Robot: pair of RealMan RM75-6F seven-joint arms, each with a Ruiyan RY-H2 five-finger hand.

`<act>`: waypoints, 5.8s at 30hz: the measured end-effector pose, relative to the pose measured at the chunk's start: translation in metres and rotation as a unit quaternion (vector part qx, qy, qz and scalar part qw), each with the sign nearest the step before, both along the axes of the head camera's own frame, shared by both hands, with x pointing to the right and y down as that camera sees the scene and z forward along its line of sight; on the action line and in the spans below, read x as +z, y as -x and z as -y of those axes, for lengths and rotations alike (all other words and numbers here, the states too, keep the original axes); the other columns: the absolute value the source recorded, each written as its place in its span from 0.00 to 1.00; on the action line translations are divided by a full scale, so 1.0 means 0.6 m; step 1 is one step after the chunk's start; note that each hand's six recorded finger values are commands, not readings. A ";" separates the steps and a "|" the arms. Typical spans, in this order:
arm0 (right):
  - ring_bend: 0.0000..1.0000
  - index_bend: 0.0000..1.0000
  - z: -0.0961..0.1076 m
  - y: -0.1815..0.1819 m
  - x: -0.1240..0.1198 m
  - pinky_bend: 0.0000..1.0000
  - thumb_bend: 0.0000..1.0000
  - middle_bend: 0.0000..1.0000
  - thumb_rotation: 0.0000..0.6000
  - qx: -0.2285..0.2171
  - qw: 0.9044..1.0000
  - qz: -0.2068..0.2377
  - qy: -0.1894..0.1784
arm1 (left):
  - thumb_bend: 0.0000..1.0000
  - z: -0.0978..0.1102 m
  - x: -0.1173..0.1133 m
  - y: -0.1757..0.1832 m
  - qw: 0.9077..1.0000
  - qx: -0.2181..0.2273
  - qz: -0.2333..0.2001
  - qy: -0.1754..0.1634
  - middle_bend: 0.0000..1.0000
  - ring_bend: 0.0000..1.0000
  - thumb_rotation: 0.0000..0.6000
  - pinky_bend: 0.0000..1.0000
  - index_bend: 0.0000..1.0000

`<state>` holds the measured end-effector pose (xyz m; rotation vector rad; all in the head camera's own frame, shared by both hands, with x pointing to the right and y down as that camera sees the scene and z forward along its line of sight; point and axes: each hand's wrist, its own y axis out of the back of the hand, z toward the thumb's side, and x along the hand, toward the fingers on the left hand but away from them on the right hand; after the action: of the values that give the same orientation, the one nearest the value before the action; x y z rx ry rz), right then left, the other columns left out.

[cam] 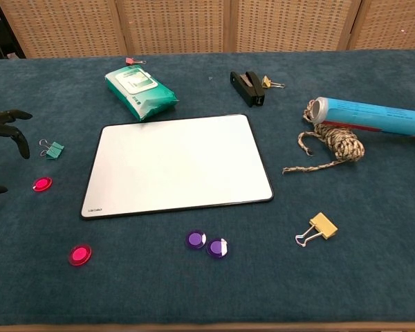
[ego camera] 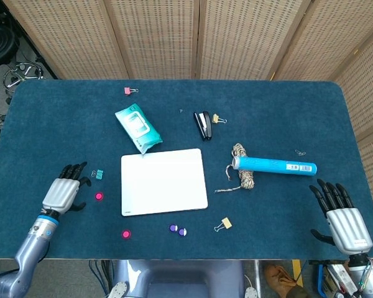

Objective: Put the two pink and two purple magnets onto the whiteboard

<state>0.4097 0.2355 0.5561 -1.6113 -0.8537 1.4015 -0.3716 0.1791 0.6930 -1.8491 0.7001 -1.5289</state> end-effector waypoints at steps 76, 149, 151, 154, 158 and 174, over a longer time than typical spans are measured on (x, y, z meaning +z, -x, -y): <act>0.00 0.00 0.013 -0.026 -0.007 0.00 0.00 0.00 1.00 0.034 0.999 0.009 0.002 | 0.36 0.109 0.030 -0.223 0.998 0.050 -0.034 -0.019 0.00 0.00 1.00 0.00 0.52; 0.00 0.00 0.018 -0.037 -0.005 0.00 0.00 0.00 1.00 0.048 0.999 0.007 0.006 | 0.25 -0.083 -0.010 -0.426 0.953 0.253 -0.158 0.062 0.00 0.00 1.00 0.00 0.42; 0.00 0.00 0.018 -0.038 -0.005 0.00 0.00 0.00 1.00 0.049 0.999 0.008 0.006 | 0.25 -0.084 -0.007 -0.430 0.954 0.251 -0.153 0.063 0.00 0.00 1.00 0.00 0.42; 0.00 0.00 0.018 -0.039 -0.006 0.00 0.00 0.00 1.00 0.049 0.999 0.008 0.007 | 0.25 -0.084 -0.005 -0.432 0.955 0.248 -0.149 0.063 0.00 0.00 1.00 0.00 0.42; 0.00 0.00 0.019 -0.039 -0.007 0.00 0.00 0.00 1.00 0.050 0.999 0.010 0.006 | 0.25 -0.088 -0.003 -0.434 0.955 0.248 -0.149 0.069 0.00 0.00 1.00 0.00 0.42; 0.00 0.00 0.019 -0.041 -0.008 0.00 0.00 0.00 1.00 0.052 0.999 0.012 0.006 | 0.29 -0.094 0.001 -0.438 0.956 0.246 -0.144 0.070 0.00 0.00 1.00 0.00 0.51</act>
<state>0.4341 0.2239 0.5514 -1.6154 -0.9559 1.4636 -0.1088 0.2352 0.6939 -2.1742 0.2238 -1.0183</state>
